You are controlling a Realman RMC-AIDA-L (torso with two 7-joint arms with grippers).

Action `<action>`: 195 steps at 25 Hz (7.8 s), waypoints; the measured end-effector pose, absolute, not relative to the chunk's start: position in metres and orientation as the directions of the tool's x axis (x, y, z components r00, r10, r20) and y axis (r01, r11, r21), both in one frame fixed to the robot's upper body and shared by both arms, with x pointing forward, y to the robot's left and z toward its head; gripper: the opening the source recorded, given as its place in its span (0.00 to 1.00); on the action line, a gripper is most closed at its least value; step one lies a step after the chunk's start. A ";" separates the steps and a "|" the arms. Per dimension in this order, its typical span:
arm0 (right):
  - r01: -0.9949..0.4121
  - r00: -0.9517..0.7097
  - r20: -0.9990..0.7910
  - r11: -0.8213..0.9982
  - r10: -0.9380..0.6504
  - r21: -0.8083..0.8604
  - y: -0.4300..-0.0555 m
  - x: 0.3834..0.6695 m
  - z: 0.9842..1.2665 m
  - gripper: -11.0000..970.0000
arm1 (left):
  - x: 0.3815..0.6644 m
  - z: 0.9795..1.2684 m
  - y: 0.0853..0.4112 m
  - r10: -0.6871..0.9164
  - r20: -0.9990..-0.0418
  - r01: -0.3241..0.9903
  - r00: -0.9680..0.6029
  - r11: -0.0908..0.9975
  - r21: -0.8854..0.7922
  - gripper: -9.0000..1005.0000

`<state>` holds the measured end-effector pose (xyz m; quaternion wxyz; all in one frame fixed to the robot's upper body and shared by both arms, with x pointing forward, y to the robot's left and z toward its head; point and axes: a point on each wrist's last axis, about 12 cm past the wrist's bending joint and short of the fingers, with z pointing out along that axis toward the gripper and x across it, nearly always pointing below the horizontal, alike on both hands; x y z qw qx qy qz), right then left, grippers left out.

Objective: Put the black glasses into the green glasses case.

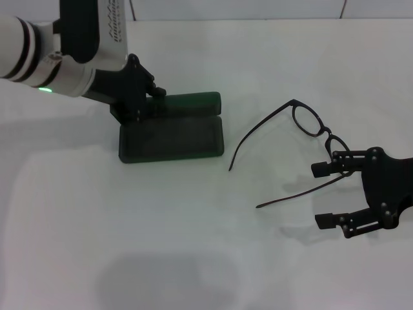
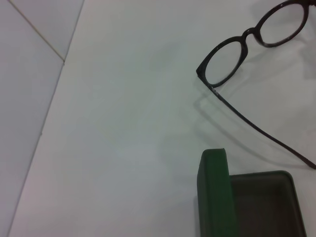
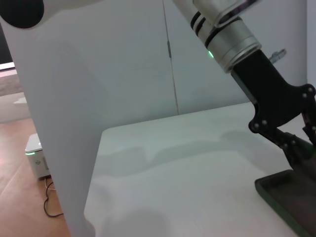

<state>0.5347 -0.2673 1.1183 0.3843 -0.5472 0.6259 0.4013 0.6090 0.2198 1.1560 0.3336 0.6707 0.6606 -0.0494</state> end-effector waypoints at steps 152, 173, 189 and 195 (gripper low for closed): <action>-0.689 -0.642 -0.767 0.434 0.007 0.581 -0.200 0.609 1.110 0.08 | 0.511 1.068 0.233 -0.030 -0.935 0.909 -0.353 0.226 -0.351 0.01; -0.777 -0.595 -0.797 0.329 -0.105 0.536 -0.190 0.595 1.111 0.08 | 0.527 1.080 0.222 -0.058 -0.948 0.922 -0.314 0.219 -0.319 0.01; -0.824 -0.555 -0.819 0.227 -0.146 0.518 -0.185 0.585 1.115 0.09 | 0.532 1.083 0.218 -0.071 -0.952 0.925 -0.297 0.228 -0.305 0.01; -0.826 -0.553 -0.820 0.226 -0.145 0.517 -0.185 0.585 1.116 0.09 | 0.531 1.082 0.217 -0.069 -0.955 0.928 -0.287 0.228 -0.295 0.01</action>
